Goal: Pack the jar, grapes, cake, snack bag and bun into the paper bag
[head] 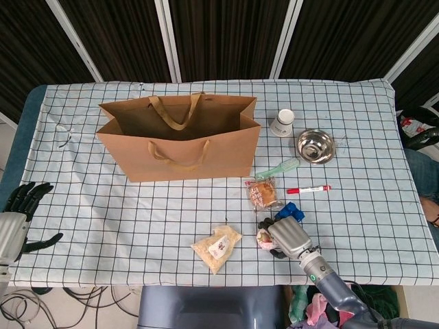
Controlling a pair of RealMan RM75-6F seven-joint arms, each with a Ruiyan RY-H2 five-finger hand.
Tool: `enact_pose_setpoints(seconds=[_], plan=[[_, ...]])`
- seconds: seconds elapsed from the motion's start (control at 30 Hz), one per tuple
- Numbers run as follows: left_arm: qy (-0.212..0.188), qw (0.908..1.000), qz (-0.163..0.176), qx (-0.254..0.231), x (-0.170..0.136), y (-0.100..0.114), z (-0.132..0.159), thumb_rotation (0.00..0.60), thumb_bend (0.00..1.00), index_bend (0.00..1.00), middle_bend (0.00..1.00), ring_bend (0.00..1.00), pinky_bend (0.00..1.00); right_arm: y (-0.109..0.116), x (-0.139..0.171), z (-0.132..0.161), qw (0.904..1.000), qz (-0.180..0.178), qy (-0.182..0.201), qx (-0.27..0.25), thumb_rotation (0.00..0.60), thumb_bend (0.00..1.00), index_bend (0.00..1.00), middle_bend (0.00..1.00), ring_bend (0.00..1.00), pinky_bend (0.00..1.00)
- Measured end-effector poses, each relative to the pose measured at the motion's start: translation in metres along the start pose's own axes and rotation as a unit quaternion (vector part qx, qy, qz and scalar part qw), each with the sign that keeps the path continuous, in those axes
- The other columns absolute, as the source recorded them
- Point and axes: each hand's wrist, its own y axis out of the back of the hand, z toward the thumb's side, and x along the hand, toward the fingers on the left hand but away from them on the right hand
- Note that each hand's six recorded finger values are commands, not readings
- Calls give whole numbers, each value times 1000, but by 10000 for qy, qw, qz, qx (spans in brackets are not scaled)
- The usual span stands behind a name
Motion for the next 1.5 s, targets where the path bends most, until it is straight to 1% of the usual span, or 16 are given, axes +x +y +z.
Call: enact_pose_setpoints(seconds=[0.07, 0.17, 0.3, 0.47, 0.57, 0.73, 0.87, 1.0, 1.07, 1.13, 1.33, 1.4, 1.5], plan=[[1, 10000, -8, 5, 0, 0, 0, 600, 114, 114, 101, 0, 16, 7, 3, -1, 9998, -100, -28, -158, 600, 442, 505, 489, 567, 574], [3, 10000, -35, 15, 0, -1, 0, 600, 115, 114, 101, 0, 16, 24, 11, -6, 9985, -329, -87, -432, 600, 441, 511, 490, 567, 574], [32, 10000, -37, 14, 0, 0, -1, 600, 116, 113, 101, 0, 16, 55, 31, -18, 9949, -750, -197, -641, 600, 441, 513, 487, 567, 574], [65, 10000, -50, 13, 1, 0, -2, 600, 116, 110, 101, 0, 16, 98, 57, -32, 9885, -1292, -295, -734, 600, 441, 524, 489, 566, 574], [70, 10000, -60, 23, 1, -1, -3, 600, 118, 109, 101, 0, 16, 127, 69, -40, 9819, -1663, -338, -840, 600, 441, 530, 483, 567, 574], [95, 9999, -73, 37, 3, -2, -4, 600, 118, 109, 101, 0, 16, 172, 72, -50, 9693, -2199, -285, -1059, 600, 441, 535, 477, 567, 574], [118, 9999, -79, 64, 3, -2, -5, 600, 119, 109, 100, 0, 16, 201, 66, -54, 9589, -2533, -173, -1263, 600, 441, 553, 485, 567, 573], [139, 9999, -67, 77, 4, -2, -6, 600, 119, 109, 98, 0, 16, 236, 54, -52, 9488, -2890, 20, -1274, 600, 442, 565, 486, 567, 574], [147, 9998, -64, 87, 4, -3, -6, 600, 119, 109, 98, 0, 16, 247, 47, -50, 9468, -2949, 92, -1288, 600, 442, 565, 486, 567, 574], [162, 9998, -66, 102, 4, -3, -6, 600, 119, 109, 97, 0, 16, 254, 39, -47, 9480, -2905, 148, -1295, 600, 442, 564, 486, 567, 573], [208, 9996, -129, 171, 3, -6, -8, 600, 119, 109, 95, 0, 16, 268, 14, -32, 9574, -2570, 309, -1282, 600, 442, 564, 486, 567, 573], [216, 9995, -129, 175, 3, -5, -8, 600, 119, 109, 95, 0, 16, 275, 4, -23, 9608, -2452, 394, -1230, 600, 441, 565, 486, 567, 573], [221, 9996, -101, 172, 3, -4, -8, 600, 119, 109, 95, 0, 16, 287, -11, -7, 9630, -2383, 530, -1145, 600, 441, 565, 487, 566, 574]])
